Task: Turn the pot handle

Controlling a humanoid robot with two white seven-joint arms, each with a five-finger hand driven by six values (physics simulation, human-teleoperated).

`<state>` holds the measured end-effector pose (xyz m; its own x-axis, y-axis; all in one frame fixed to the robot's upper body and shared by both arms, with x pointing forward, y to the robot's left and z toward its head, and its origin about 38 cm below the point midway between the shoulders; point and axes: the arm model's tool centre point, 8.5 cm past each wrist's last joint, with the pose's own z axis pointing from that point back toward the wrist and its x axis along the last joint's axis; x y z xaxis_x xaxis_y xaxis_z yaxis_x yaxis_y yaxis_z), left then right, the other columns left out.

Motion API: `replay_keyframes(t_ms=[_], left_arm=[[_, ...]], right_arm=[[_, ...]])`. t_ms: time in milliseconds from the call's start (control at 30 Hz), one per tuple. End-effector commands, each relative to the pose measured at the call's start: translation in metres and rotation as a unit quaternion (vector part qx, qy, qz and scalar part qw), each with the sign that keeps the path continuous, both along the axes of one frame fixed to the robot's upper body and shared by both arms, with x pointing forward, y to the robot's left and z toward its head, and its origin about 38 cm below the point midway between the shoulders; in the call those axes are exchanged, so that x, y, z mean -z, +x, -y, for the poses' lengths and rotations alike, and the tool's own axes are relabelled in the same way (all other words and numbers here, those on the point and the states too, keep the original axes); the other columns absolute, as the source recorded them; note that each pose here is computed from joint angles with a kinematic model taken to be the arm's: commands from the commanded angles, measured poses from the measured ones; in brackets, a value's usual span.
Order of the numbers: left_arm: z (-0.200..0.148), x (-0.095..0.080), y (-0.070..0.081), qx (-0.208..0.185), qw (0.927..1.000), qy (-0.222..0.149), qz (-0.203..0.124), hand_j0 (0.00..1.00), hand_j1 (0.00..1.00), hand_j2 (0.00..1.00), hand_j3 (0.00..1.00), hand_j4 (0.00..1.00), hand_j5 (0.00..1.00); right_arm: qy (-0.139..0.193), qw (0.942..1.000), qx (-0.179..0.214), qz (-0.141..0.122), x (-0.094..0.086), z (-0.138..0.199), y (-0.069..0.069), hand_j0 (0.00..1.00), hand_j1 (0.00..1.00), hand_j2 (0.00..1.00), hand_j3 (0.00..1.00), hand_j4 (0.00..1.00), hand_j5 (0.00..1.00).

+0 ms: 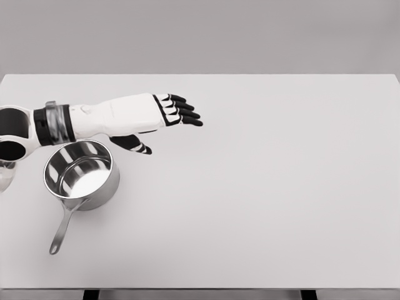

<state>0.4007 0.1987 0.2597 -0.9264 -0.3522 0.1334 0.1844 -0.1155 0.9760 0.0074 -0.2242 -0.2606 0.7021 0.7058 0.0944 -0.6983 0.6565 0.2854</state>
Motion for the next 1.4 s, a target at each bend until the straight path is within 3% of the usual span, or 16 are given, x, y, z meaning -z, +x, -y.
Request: replay_keyframes(t_ms=[0, 67, 167, 267, 467, 533, 600, 633, 767, 1067, 1200, 1367], left_arm=[[0.001, 0.000, -0.001, 0.002, 1.0000, -0.002, -0.001, 1.00, 1.00, 1.00, 1.00, 1.00, 1.00], [0.000, 0.000, -0.001, 0.005, 1.0000, -0.001, 0.000, 1.00, 1.00, 1.00, 1.00, 1.00, 1.00], [0.000, 0.000, -0.006, 0.017, 0.9998, 0.003, 0.006, 1.00, 1.00, 1.00, 1.00, 1.00, 1.00], [0.008, -0.005, -0.019, 0.038, 0.9991, 0.006, 0.017, 1.00, 1.00, 1.00, 1.00, 1.00, 1.00], [0.002, 0.002, -0.022, 0.034, 0.9993, 0.014, 0.008, 1.00, 1.00, 1.00, 1.00, 1.00, 1.00], [0.002, 0.006, -0.024, 0.039, 0.9991, 0.018, 0.000, 1.00, 1.00, 1.00, 1.00, 1.00, 1.00], [-0.019, 0.001, -0.029, 0.040, 0.9981, -0.005, -0.046, 1.00, 1.00, 1.00, 1.00, 1.00, 1.00], [-0.032, -0.002, -0.032, 0.037, 0.9964, -0.019, -0.074, 1.00, 1.00, 1.00, 1.00, 1.00, 1.00], [-0.070, -0.013, -0.032, -0.001, 0.9973, 0.029, -0.068, 1.00, 1.00, 1.00, 1.00, 1.00, 1.00], [-0.083, -0.005, -0.038, -0.013, 0.9954, 0.047, -0.083, 1.00, 1.00, 1.00, 1.00, 1.00, 1.00], [-0.103, -0.015, -0.039, -0.041, 0.9956, 0.046, -0.070, 1.00, 1.00, 1.00, 1.00, 1.00, 1.00], [-0.122, -0.014, -0.044, -0.060, 0.9925, 0.072, -0.078, 1.00, 1.00, 1.00, 1.00, 1.00, 1.00]], right_arm=[[-0.001, 1.0000, -0.002, -0.001, 0.000, 0.000, 0.000, 1.00, 1.00, 1.00, 1.00, 1.00, 1.00], [-0.001, 1.0000, 0.001, -0.002, 0.000, 0.000, 0.000, 1.00, 1.00, 1.00, 1.00, 1.00, 1.00], [-0.005, 0.9998, 0.005, -0.016, 0.000, 0.003, -0.015, 1.00, 1.00, 1.00, 1.00, 1.00, 1.00], [-0.005, 0.9999, 0.005, -0.015, 0.000, 0.002, -0.014, 1.00, 1.00, 1.00, 1.00, 1.00, 1.00], [-0.006, 0.9998, 0.005, -0.016, 0.000, 0.003, -0.014, 1.00, 1.00, 1.00, 1.00, 1.00, 1.00], [-0.005, 0.9999, 0.005, -0.015, 0.000, 0.003, -0.014, 1.00, 1.00, 1.00, 1.00, 1.00, 1.00], [-0.005, 0.9999, 0.005, -0.015, 0.000, 0.003, -0.014, 1.00, 1.00, 1.00, 1.00, 1.00, 1.00], [-0.005, 0.9999, 0.005, -0.015, 0.000, 0.002, -0.014, 1.00, 1.00, 1.00, 1.00, 1.00, 1.00], [-0.005, 0.9999, 0.005, -0.015, 0.000, 0.003, -0.014, 1.00, 1.00, 1.00, 1.00, 1.00, 1.00], [-0.005, 0.9999, 0.005, -0.015, 0.000, 0.002, -0.014, 1.00, 1.00, 1.00, 1.00, 1.00, 1.00], [-0.006, 0.9998, 0.005, -0.016, 0.000, 0.003, -0.014, 1.00, 1.00, 1.00, 1.00, 1.00, 1.00], [-0.006, 0.9999, 0.005, -0.015, 0.000, 0.002, -0.014, 1.00, 1.00, 1.00, 1.00, 1.00, 1.00]])
